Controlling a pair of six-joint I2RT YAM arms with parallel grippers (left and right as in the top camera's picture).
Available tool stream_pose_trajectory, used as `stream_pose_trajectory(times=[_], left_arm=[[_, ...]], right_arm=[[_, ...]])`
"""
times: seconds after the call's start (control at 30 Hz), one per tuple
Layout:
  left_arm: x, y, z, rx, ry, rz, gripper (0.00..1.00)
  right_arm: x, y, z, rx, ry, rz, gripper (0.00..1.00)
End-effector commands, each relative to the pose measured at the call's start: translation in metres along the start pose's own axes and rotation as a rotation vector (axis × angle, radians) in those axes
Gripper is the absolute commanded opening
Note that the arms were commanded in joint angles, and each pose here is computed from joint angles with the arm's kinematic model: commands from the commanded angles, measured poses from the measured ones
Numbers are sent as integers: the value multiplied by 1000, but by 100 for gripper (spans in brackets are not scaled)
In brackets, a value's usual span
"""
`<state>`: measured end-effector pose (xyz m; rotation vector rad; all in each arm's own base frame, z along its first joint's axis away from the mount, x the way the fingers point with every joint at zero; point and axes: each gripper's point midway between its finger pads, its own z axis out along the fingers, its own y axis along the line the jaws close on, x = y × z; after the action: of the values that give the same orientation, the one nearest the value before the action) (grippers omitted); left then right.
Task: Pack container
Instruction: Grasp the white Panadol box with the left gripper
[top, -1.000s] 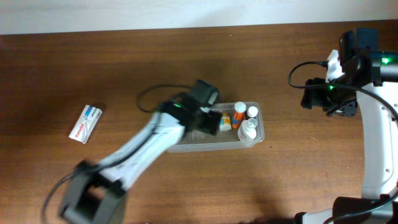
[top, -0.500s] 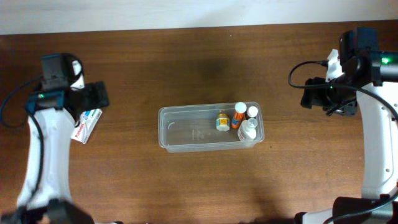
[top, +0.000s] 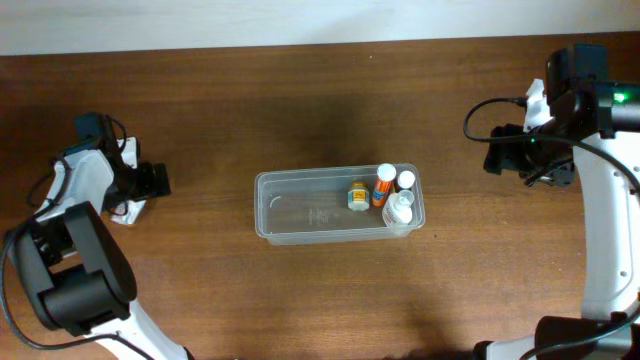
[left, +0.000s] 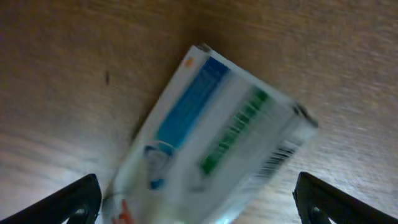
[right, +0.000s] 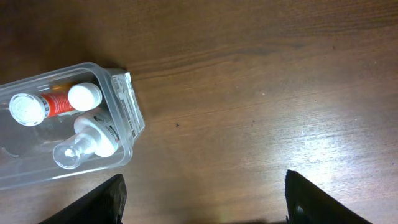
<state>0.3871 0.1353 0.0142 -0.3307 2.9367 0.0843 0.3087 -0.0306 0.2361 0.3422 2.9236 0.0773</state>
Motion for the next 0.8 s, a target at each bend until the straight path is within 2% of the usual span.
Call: stream_pose_trajectory(times=[0.0, 0.27, 0.37, 0.47, 0.63, 0.77], left_arm=[[10, 0, 19, 0, 53, 23, 99], [13, -1, 20, 3, 63, 23, 98], [13, -6, 20, 32, 63, 22, 89], [13, -10, 19, 58, 60, 21, 72], [17, -14, 19, 78, 78, 20, 53], [17, -22, 13, 116, 76, 14, 44]], right_arm=[[1, 1, 1, -12, 6, 2, 73], [1, 1, 1, -12, 6, 2, 73], [1, 1, 1, -12, 6, 2, 73], [1, 1, 1, -12, 6, 2, 73], [1, 1, 1, -12, 6, 2, 73], [1, 1, 1, -12, 6, 2, 73]])
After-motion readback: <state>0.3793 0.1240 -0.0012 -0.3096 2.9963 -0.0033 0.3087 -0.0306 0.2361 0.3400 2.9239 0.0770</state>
